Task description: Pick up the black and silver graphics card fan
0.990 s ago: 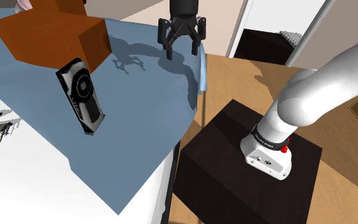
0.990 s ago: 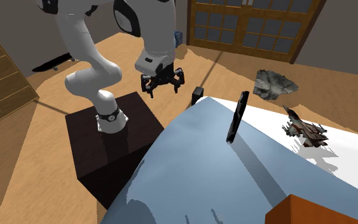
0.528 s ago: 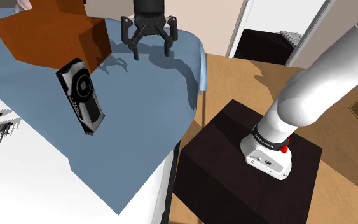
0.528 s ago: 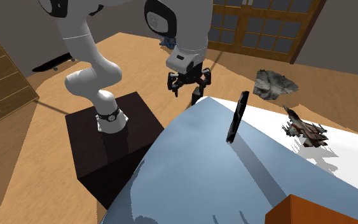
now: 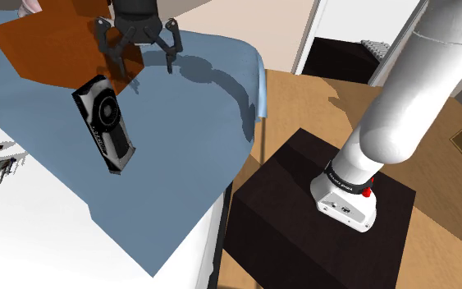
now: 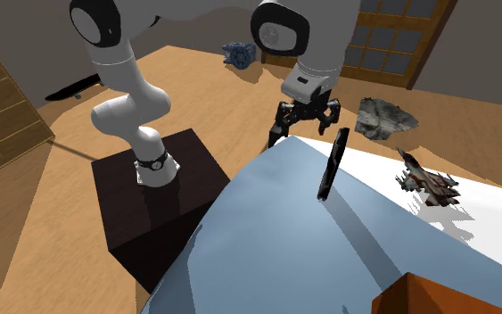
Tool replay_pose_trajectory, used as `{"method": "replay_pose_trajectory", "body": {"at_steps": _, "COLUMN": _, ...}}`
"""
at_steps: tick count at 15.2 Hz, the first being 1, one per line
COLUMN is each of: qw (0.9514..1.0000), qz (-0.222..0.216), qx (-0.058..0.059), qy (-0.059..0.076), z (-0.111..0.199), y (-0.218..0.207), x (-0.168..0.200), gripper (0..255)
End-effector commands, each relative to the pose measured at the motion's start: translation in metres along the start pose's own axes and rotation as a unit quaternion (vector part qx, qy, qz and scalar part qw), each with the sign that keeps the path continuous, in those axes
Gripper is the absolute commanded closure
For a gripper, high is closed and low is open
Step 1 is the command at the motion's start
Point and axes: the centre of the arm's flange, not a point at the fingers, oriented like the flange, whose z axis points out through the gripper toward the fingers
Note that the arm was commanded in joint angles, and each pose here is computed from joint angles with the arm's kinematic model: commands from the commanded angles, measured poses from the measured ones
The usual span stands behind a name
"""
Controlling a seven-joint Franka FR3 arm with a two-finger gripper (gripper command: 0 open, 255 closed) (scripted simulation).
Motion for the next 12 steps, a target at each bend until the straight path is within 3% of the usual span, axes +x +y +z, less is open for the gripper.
{"method": "replay_pose_trajectory", "body": {"at_steps": 1, "qw": 0.9998, "qz": 0.017, "qx": 0.003, "qy": 0.004, "z": -0.001, "y": -0.027, "x": 0.006, "gripper": 0}}
{"method": "replay_pose_trajectory", "body": {"at_steps": 7, "qw": 0.9982, "qz": 0.058, "qx": 0.008, "qy": 0.015, "z": -0.004, "y": -0.096, "x": 0.026, "gripper": 0}}
{"method": "replay_pose_trajectory", "body": {"at_steps": 12, "qw": 0.9982, "qz": 0.058, "qx": 0.008, "qy": 0.015, "z": 0.023, "y": -0.095, "x": 0.030, "gripper": 0}}
